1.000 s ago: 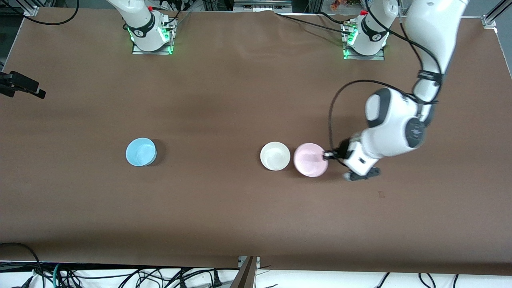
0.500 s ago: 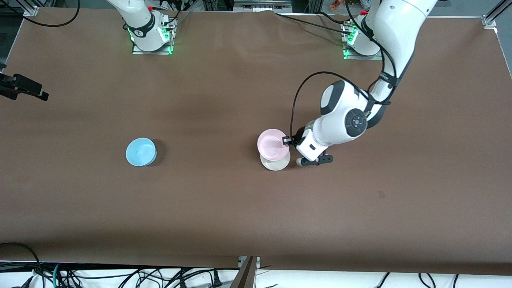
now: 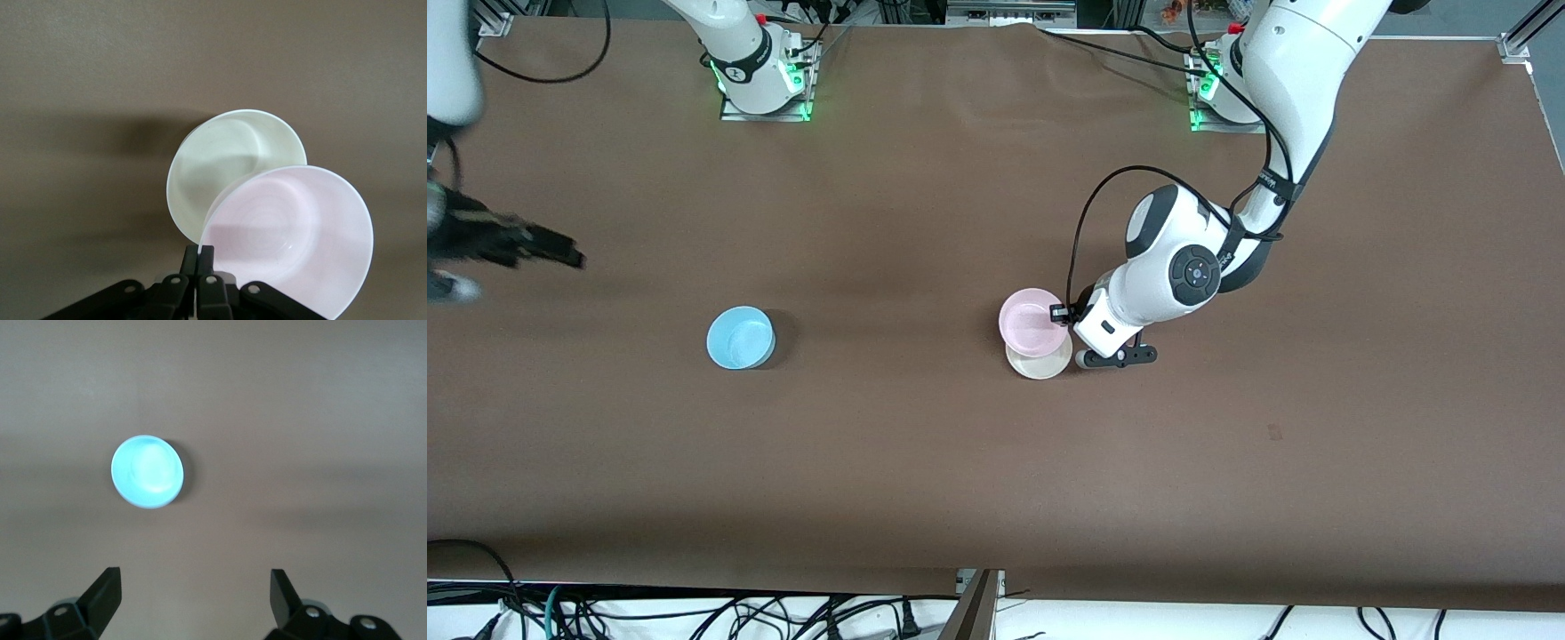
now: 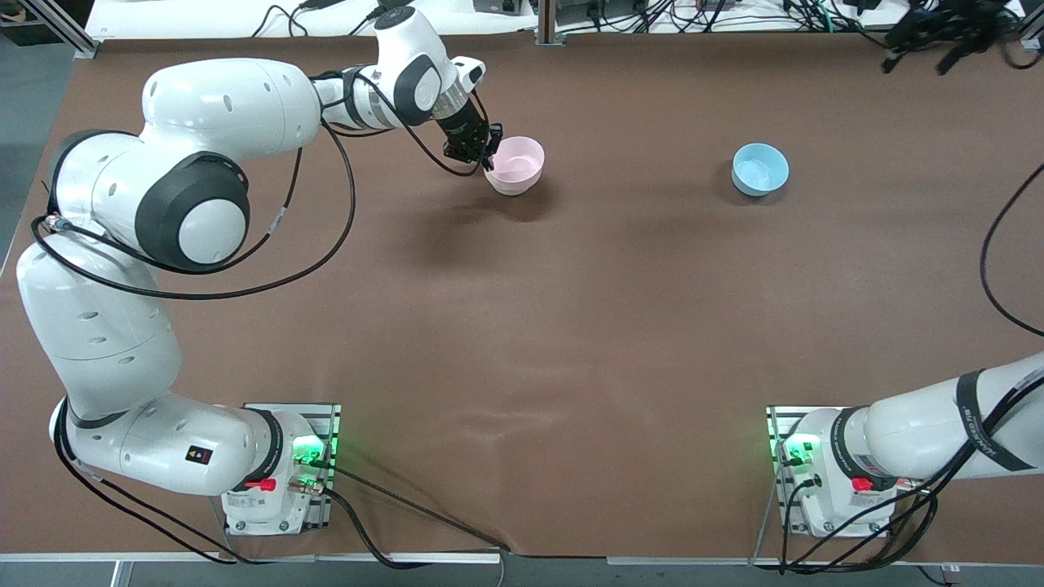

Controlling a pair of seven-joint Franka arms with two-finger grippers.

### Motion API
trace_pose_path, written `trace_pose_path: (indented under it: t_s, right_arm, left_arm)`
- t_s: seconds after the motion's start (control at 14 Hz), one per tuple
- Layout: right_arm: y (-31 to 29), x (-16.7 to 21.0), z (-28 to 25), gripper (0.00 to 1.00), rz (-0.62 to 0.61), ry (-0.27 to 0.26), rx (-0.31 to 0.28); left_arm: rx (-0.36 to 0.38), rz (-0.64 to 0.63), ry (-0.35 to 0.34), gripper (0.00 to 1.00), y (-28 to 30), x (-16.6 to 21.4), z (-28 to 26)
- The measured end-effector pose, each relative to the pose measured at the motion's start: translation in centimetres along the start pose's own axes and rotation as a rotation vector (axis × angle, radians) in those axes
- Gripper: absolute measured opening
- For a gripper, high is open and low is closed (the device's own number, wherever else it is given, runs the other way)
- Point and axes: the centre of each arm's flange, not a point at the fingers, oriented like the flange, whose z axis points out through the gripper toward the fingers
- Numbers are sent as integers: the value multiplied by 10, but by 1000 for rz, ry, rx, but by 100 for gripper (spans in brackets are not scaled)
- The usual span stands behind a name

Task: Stack pink and blue bowls on white bowl
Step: 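Lower the pink bowl into the white bowl while the right gripper reaches the blue bowl, then open the left gripper and withdraw while the right gripper grasps the blue bowl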

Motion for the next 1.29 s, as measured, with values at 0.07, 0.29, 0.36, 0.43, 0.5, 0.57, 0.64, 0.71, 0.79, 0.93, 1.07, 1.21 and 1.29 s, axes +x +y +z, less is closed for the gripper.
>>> trace_pose_path:
  t_s: [0.07, 0.29, 0.36, 0.43, 0.5, 0.57, 0.64, 0.71, 0.79, 0.93, 1.07, 1.21, 1.29]
  right_arm:
    - [-14, 15, 26, 99, 7, -7, -12]
    - [-35, 42, 86, 99, 7, -21, -39]
    - [-36, 46, 103, 99, 7, -15, -43]
    - [-34, 48, 121, 99, 9, -5, -46]
    - [-32, 47, 137, 99, 11, 6, -50]
    - [-30, 44, 152, 99, 13, 14, -52]
    - [-28, 41, 164, 99, 15, 20, -54]
    - [-27, 37, 174, 99, 17, 22, -55]
    - [-26, 32, 184, 99, 19, 19, -55]
    - [-24, 24, 201, 99, 23, 20, -54]
    - [-23, 18, 214, 99, 36, 42, -44]
    - [-29, 12, 229, 99, 38, 78, -32]
    - [-34, 8, 238, 99, 33, 94, -30]
  left_arm:
    - [2, -1, -1, 2, -1, 1, 3]
    - [3, -5, 2, 2, -5, 4, 8]
    - [3, -7, 4, 2, -6, 5, 8]
    - [1, -8, 9, 2, -6, 6, 8]
    - [0, -10, 13, 2, -7, 8, 8]
    - [-1, -12, 17, 2, -8, 9, 8]
    - [-3, -13, 19, 2, -8, 10, 8]
    - [-3, -14, 19, 2, -9, 11, 9]
    - [-3, -15, 19, 2, -9, 12, 10]
    - [-3, -17, 17, 2, -10, 14, 12]
    - [2, -13, 20, 2, -11, 15, 13]
    - [17, 2, 31, 2, -12, 17, 15]
    - [19, 3, 32, 2, -13, 18, 17]
